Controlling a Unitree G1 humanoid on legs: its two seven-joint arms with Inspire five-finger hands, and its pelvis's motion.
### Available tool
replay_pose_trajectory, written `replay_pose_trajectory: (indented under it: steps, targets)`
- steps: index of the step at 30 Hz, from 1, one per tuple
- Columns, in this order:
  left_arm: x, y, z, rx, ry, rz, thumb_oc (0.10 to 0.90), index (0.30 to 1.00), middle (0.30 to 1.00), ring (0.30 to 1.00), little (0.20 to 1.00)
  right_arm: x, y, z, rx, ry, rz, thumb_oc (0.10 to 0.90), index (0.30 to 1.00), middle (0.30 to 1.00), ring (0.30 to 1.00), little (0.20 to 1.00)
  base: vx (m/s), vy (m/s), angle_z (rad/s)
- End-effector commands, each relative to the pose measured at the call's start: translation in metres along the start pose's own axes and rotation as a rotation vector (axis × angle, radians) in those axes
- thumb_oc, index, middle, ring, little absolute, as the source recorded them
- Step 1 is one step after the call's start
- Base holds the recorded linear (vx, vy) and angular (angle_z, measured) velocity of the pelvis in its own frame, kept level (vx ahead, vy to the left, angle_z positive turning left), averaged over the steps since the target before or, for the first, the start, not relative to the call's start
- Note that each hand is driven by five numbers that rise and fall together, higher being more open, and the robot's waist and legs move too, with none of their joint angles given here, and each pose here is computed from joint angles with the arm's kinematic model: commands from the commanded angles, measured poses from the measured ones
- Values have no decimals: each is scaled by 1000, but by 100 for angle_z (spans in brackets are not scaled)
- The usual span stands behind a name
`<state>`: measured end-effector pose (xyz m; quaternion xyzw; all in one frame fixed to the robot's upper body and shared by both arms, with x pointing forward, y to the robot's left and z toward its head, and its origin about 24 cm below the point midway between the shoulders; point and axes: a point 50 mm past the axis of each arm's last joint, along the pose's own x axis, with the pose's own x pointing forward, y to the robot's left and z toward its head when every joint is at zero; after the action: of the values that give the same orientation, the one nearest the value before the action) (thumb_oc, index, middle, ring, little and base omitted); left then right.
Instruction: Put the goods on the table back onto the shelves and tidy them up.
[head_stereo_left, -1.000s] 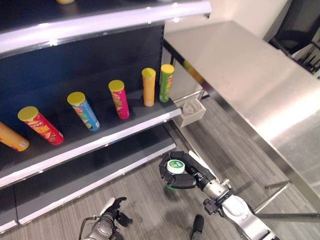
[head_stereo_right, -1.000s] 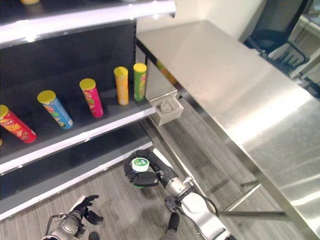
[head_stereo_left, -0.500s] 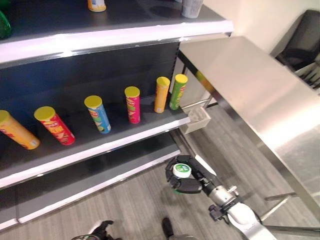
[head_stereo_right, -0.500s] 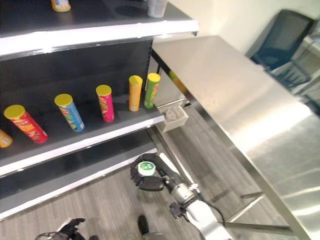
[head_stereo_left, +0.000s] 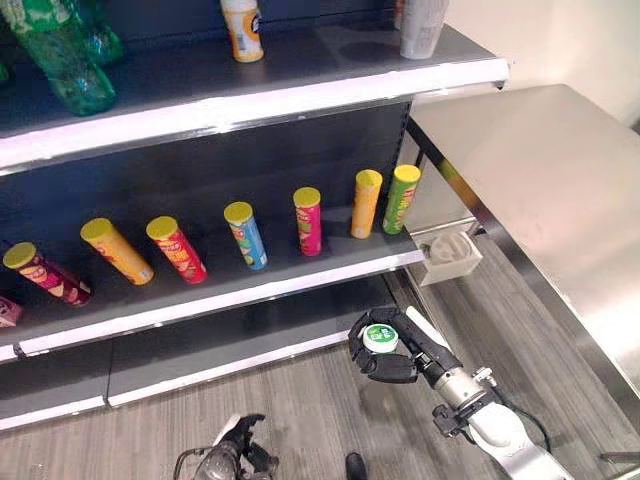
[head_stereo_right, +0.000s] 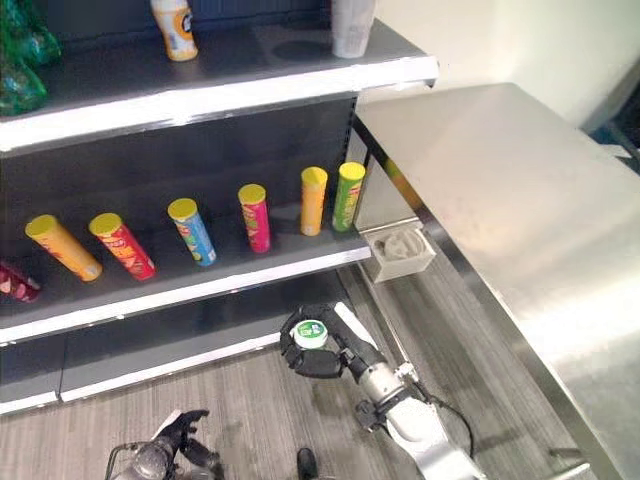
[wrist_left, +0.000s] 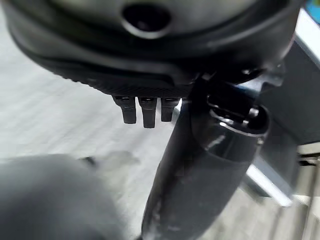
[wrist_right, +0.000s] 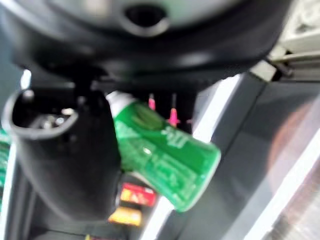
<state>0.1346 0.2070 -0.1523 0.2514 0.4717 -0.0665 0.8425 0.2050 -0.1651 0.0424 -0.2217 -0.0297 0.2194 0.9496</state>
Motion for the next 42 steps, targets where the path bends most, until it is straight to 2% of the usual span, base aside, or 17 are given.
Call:
replay_pose_trajectory:
  steps: [1,10,16,17,20,21,23,24,29,31,35,42]
  targets:
    - [1,4,6,-9,-27,38,800,900,900,900,900,5,-12,37,11,-207,-96,400,300,300,300,300,185,119,16]
    - [0,-1,3,-27,-16,47,800,900,900,900,900,7,-10,31,-29,-175,-122,400,300,300,300,300,200,185,-28]
    - [5,12,30,81,-118,58,800,900,900,900,900,17,-5,37,-45,-195,-77,400,300,300,300,300,81,193,-19]
    - [6,15,51,151,-205,60,800,900,900,900,900,21,-6,42,-62,-221,-85,400,300,300,300,300,31,191,-44]
    - [6,17,52,150,-209,68,800,900,900,900,900,23,-9,45,-79,-235,-106,400,300,300,300,300,27,109,-41]
    - [7,23,46,99,-178,91,800,900,900,900,900,23,-18,52,-113,-272,-180,400,300,300,300,300,59,84,-31]
    - [7,24,43,89,-165,93,800,900,900,900,900,21,-22,58,-125,-300,-204,400,300,300,300,300,51,62,-46]
    - [6,23,37,83,-146,89,800,900,900,900,900,14,-30,76,-152,-382,-244,400,300,300,300,300,38,27,-47]
    - [5,21,32,84,-142,73,800,900,900,900,900,6,-36,105,-143,-529,-253,400,300,300,300,300,50,33,-15]
    - [4,18,37,141,-175,53,800,900,900,900,900,9,-37,120,-116,-608,-245,400,300,300,300,300,69,87,-14]
    - [4,13,45,217,-219,31,800,900,900,900,900,17,-33,122,-129,-614,-239,400,300,300,300,300,55,103,10]
    - [3,14,28,141,-142,52,800,900,900,900,900,22,-26,116,-139,-587,-268,400,300,300,300,300,72,98,21]
